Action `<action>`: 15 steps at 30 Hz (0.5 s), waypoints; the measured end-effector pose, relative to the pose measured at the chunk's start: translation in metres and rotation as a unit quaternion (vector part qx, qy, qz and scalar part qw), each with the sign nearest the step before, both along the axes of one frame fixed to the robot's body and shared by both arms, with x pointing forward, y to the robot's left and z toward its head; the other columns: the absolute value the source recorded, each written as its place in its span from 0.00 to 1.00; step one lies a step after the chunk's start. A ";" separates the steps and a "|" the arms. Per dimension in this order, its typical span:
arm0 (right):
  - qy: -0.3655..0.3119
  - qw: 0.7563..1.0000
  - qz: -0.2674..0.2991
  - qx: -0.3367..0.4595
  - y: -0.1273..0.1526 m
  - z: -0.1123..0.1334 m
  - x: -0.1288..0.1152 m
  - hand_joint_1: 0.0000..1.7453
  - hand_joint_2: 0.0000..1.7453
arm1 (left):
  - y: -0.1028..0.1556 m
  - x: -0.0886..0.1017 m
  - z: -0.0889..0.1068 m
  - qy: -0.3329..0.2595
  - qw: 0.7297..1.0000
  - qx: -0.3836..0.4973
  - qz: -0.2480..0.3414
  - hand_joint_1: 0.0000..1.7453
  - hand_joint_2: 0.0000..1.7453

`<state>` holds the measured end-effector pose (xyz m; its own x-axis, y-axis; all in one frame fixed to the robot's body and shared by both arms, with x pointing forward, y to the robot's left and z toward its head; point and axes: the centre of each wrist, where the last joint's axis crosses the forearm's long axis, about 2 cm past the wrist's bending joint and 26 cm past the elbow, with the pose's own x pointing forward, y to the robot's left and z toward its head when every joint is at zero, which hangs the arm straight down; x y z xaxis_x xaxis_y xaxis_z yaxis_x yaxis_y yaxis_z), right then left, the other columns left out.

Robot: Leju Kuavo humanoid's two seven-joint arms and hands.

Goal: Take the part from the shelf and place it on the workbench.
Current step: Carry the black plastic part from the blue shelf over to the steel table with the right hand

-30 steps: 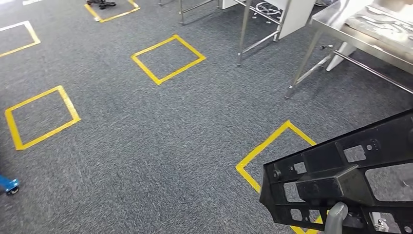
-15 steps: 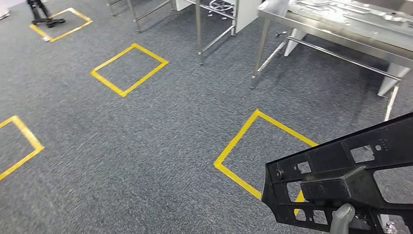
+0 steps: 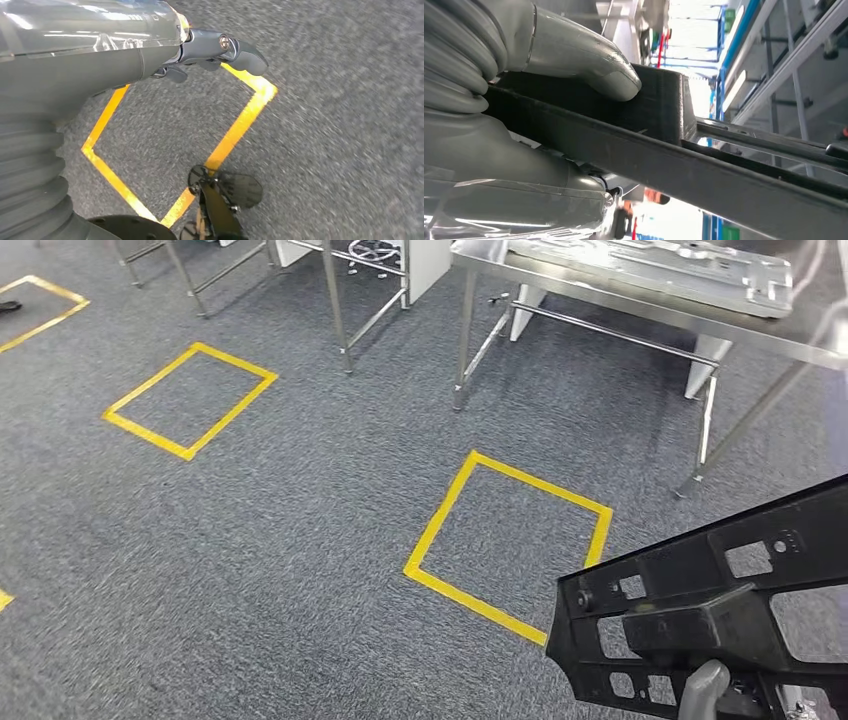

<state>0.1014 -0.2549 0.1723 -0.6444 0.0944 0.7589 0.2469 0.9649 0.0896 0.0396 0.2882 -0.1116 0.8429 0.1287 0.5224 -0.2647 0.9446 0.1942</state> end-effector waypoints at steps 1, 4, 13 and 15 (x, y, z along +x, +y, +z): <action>0.000 1.000 0.000 0.000 0.000 0.000 0.000 1.00 1.00 | 0.000 0.000 0.000 -0.001 1.000 0.000 0.000 0.00 1.00; 0.000 1.000 0.000 0.002 0.000 0.000 0.000 1.00 1.00 | 0.001 0.001 0.000 -0.004 1.000 0.000 0.003 0.00 1.00; 0.000 1.000 0.002 0.003 0.001 0.000 0.000 1.00 1.00 | 0.002 -0.001 0.000 -0.006 1.000 0.000 0.004 0.00 1.00; 0.001 1.000 0.001 0.002 0.001 0.000 0.000 1.00 1.00 | 0.002 -0.001 0.000 -0.011 1.000 -0.006 0.005 0.00 1.00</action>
